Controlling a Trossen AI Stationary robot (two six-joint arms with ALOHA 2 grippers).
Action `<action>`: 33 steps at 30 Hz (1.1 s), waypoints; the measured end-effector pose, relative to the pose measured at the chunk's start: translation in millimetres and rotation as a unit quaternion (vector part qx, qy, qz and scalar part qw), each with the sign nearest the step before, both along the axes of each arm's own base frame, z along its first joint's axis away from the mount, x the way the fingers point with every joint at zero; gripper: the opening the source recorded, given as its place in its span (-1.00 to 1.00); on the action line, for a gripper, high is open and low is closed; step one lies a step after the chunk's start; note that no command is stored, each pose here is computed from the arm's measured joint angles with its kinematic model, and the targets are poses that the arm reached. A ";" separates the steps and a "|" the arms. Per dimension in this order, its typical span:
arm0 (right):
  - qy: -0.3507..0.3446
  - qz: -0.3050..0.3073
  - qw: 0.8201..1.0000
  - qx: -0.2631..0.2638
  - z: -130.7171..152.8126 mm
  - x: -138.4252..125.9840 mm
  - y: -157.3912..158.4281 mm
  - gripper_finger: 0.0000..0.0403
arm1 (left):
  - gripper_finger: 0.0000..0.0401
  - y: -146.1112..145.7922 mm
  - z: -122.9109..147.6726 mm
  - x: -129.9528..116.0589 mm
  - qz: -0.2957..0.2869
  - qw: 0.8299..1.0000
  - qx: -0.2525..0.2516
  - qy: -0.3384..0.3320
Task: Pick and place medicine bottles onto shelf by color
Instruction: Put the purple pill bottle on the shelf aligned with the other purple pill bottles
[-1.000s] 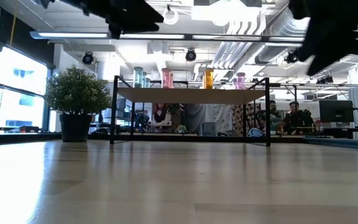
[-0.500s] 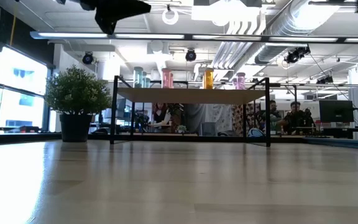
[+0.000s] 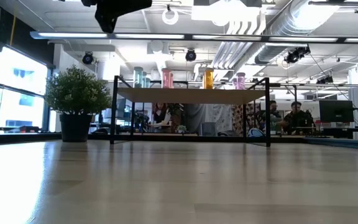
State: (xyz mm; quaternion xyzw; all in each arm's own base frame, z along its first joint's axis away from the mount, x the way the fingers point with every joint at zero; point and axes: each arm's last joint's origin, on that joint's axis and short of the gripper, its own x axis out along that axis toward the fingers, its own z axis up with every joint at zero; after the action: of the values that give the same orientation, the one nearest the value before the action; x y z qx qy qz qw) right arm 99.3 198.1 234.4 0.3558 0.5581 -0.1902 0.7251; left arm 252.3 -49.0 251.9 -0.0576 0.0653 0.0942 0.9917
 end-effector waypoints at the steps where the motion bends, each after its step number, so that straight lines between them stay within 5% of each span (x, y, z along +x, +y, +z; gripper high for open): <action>1: 0.000 0.002 1.000 0.002 0.1 -2.2 1.3 0.05 | -0.08 0.0 0.0 0.0 0.000 1.000 0.000 0.000; 33: -0.021 0.115 0.992 -0.042 -43.8 -22.7 51.5 -0.06 | -0.08 0.6 -0.2 0.0 0.016 0.998 -0.054 -0.010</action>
State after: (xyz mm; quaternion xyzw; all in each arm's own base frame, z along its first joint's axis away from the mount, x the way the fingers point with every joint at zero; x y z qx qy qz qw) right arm 76.6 249.6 190.6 0.2622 0.5712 -0.1211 0.7683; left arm 252.2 -48.5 251.8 -0.1129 0.0591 0.1063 0.9861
